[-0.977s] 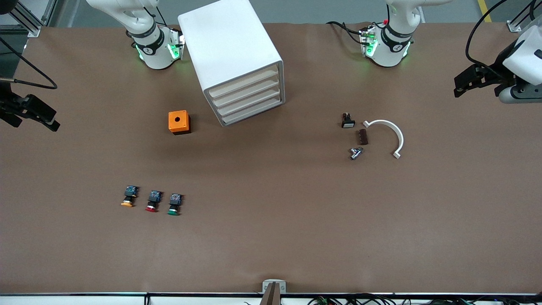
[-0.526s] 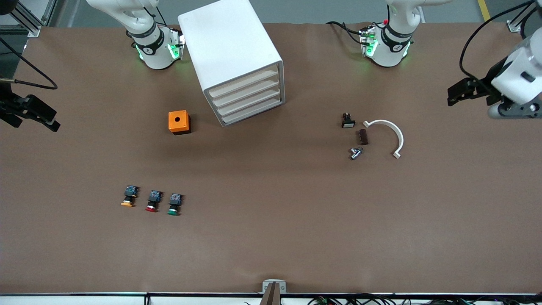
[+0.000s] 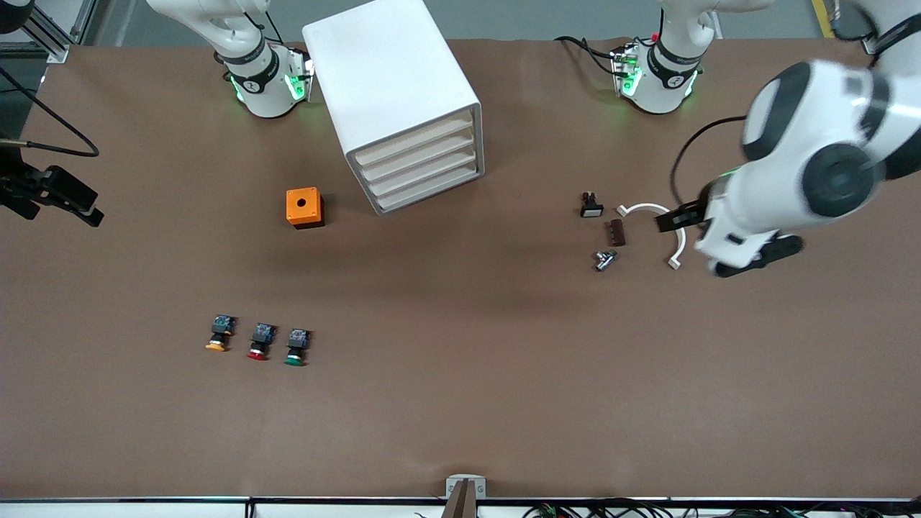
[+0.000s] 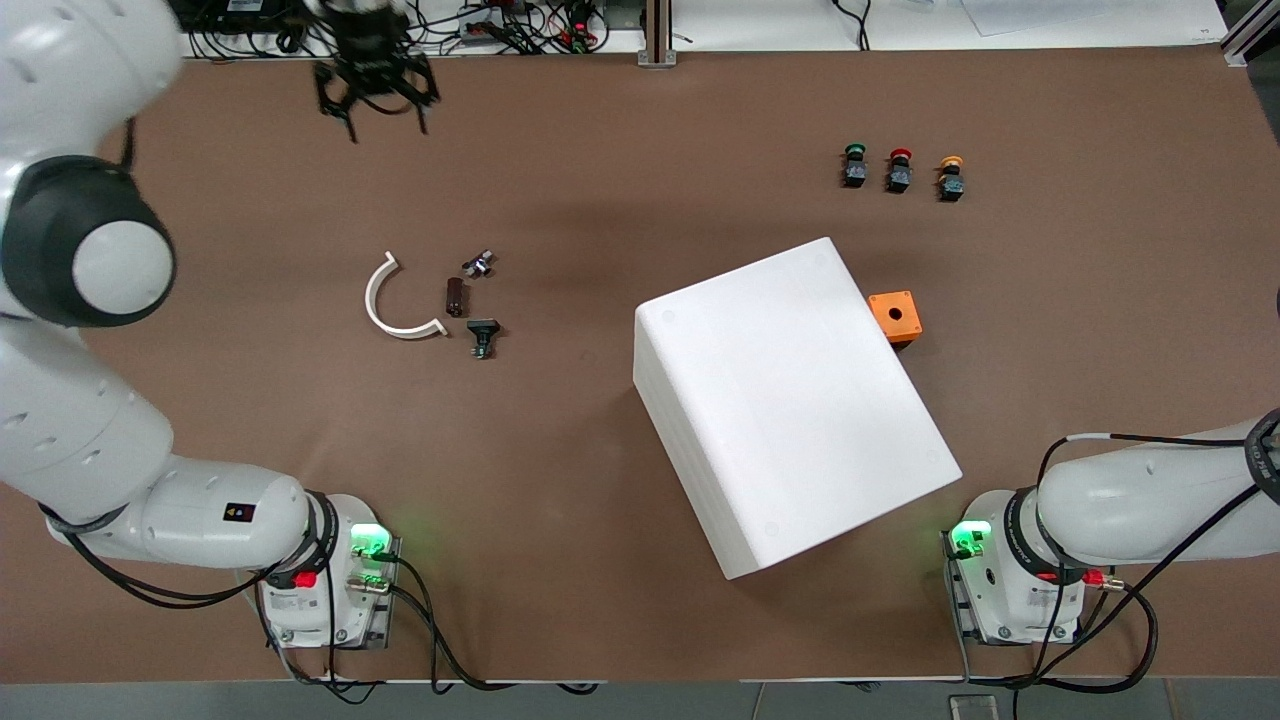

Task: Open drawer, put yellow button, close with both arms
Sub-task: 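Reach the left gripper to the cabinet drawer while the right gripper approaches buttons, then pull the top drawer open with the left gripper while the right gripper lowers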

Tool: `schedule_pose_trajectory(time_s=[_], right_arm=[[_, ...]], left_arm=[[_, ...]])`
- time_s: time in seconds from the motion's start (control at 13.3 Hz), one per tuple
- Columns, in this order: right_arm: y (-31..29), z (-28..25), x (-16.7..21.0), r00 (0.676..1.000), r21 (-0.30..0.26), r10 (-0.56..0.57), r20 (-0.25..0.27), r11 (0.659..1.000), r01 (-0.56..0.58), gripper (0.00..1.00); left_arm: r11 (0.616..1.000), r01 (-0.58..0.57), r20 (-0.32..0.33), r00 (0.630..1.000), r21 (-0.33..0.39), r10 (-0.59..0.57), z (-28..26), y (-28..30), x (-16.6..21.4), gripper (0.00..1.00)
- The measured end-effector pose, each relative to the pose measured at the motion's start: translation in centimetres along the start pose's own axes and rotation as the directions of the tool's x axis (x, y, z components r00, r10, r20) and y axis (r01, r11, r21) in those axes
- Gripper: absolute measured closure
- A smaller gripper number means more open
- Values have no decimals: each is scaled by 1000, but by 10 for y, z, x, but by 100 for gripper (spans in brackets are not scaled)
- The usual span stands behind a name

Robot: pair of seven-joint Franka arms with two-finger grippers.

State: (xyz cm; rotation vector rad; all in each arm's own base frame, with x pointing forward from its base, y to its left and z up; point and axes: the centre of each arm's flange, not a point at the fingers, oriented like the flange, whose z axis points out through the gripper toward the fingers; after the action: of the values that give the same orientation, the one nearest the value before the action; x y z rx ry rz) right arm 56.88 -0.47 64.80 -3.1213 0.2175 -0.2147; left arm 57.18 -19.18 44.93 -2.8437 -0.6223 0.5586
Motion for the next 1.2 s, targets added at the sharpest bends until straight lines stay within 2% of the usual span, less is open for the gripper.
schedule_pose_trajectory(time_s=[0.15, 0.3, 0.45, 0.53, 0.68, 0.75, 0.9, 0.98, 1.05, 1.2], right_arm=[[0, 2, 1, 1000, -1, 0, 4, 1000, 0, 0], [0, 8, 3, 1000, -2, 0, 15, 1000, 0, 0], [0, 15, 5, 1000, -4, 1, 25, 1000, 0, 0], [0, 19, 6, 999, -5, 1, 32, 1000, -1, 0], [0, 35, 9, 998, -10, 2, 68, 1000, -1, 0], [0, 49, 11, 995, -14, 3, 96, 1000, -2, 0], [1, 84, 17, 988, -23, 7, 154, 1000, -3, 0], [0, 104, 21, 982, -28, 6, 186, 1000, -1, 0], [0, 126, 25, 976, -32, 5, 216, 999, 2, 0], [-2, 168, 34, 967, -38, 6, 256, 999, 4, 0]], left_arm=[[977, 201, 32, 979, 67, -203, 43, 51, -2, 0], [932, 343, 47, 936, 113, -350, 76, 95, -9, 0], [871, 464, 76, 874, 162, -480, 108, 139, -33, 0], [832, 520, 111, 831, 194, -546, 125, 160, -47, 0], [741, 619, 206, 714, 262, -669, 156, 193, -72, 0], [692, 658, 256, 643, 297, -722, 166, 207, -80, 0], [561, 727, 340, 452, 396, -825, 176, 229, -94, 0], [493, 745, 349, 361, 450, -865, 180, 236, -99, 0], [440, 747, 351, 290, 499, -890, 183, 242, -103, 1], [361, 727, 350, 175, 585, -920, 185, 252, -115, 2]])
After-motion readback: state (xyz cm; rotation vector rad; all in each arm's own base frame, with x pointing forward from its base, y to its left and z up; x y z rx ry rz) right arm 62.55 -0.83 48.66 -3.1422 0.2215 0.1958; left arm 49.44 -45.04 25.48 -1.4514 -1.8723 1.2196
